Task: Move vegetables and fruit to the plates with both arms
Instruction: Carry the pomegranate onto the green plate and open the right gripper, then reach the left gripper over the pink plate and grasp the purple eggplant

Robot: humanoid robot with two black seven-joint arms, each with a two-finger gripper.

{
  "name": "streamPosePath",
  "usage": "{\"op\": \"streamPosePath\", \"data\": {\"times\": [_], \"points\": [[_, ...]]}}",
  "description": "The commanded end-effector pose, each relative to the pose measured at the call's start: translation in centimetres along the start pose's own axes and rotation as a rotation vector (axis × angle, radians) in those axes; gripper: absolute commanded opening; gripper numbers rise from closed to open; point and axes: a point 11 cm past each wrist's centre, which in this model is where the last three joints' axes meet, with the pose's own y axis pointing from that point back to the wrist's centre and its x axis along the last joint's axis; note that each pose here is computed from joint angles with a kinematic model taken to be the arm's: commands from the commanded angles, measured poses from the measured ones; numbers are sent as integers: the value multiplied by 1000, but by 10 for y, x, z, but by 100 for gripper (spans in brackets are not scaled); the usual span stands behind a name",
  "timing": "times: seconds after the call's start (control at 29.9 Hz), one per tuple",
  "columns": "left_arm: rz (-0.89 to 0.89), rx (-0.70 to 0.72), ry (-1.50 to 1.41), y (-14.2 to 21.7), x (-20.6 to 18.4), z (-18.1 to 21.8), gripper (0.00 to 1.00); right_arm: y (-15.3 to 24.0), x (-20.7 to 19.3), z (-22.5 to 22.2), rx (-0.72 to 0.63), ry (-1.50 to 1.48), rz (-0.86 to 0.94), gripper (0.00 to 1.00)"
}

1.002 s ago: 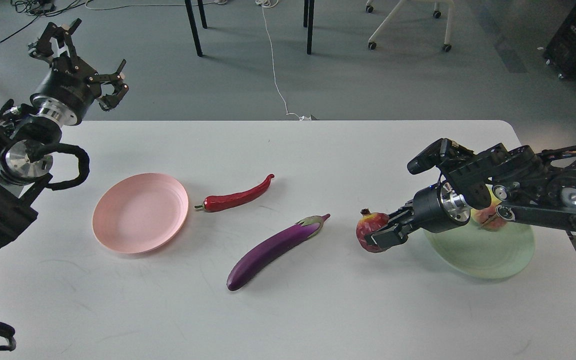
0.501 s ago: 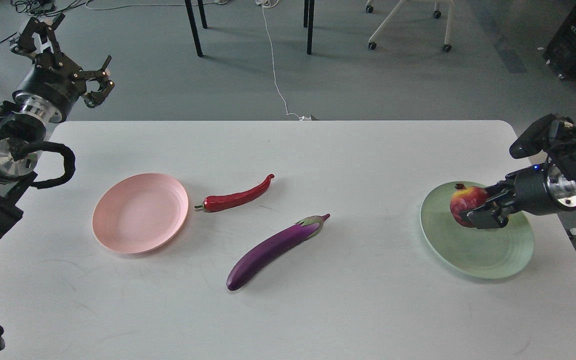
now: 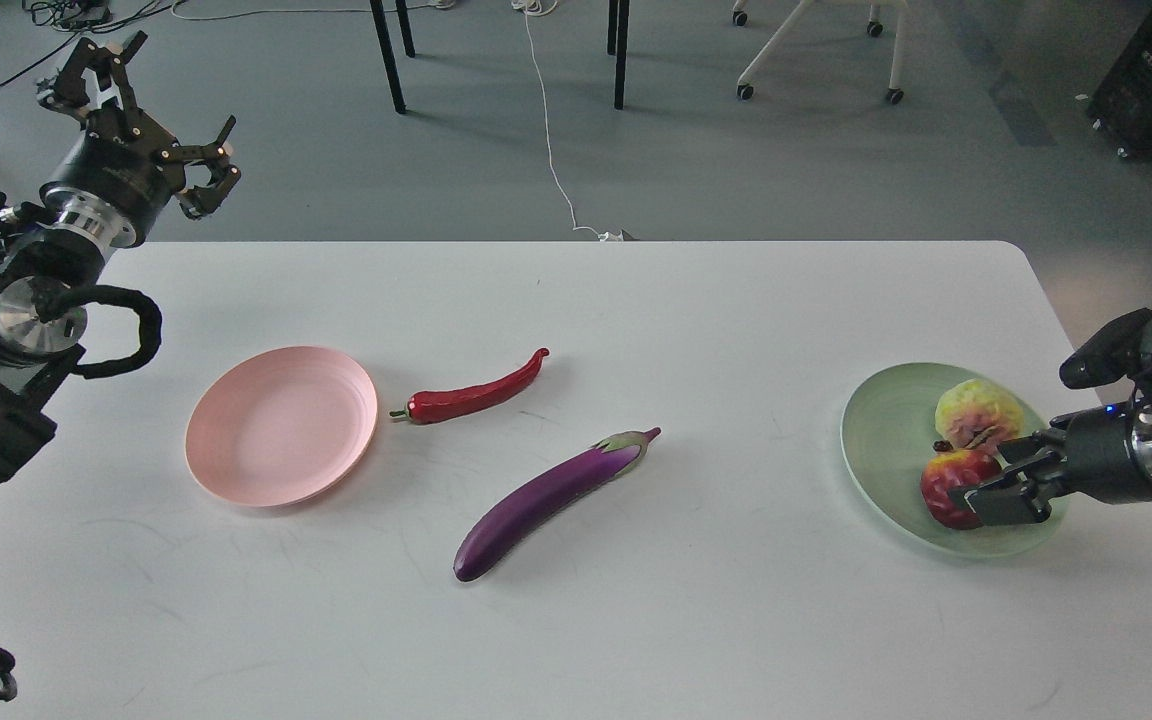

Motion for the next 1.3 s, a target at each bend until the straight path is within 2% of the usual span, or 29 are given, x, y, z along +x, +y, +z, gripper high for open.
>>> {"op": "streamPosePath", "data": {"times": [0.0,0.13,0.27,0.37,0.53,0.7,0.84,0.94,1.04,1.27], "points": [[-17,2,3,-1,-5,0,98,3,15,0,1,-6,48,95],[-57,26,-37,-2,-17,-1,98,13,53,-1,15,-45,177,96],[-75,107,-206,-3,-31,-18,98,27,102,1,85,-260,401,96],[-232,219,-481,4,-58,-39,98,21,126,-11,194,-416,504,97],[-472,264,-766,20,-106,-41,98,19,159,-8,277,-599,705,98],[-667,278,-955,37,-146,-59,98,7,177,3,339,-825,881,99],[-803,296,-1105,53,-165,-82,98,-11,201,-9,436,-944,957,99],[-884,279,-1119,64,-188,-90,98,-5,220,-14,493,-998,1070,99],[-939,319,-1193,72,-197,-107,98,3,235,-15,564,-1109,1194,99],[-1178,316,-1539,97,-209,-170,94,-1,230,6,709,-1481,1298,99]]}}
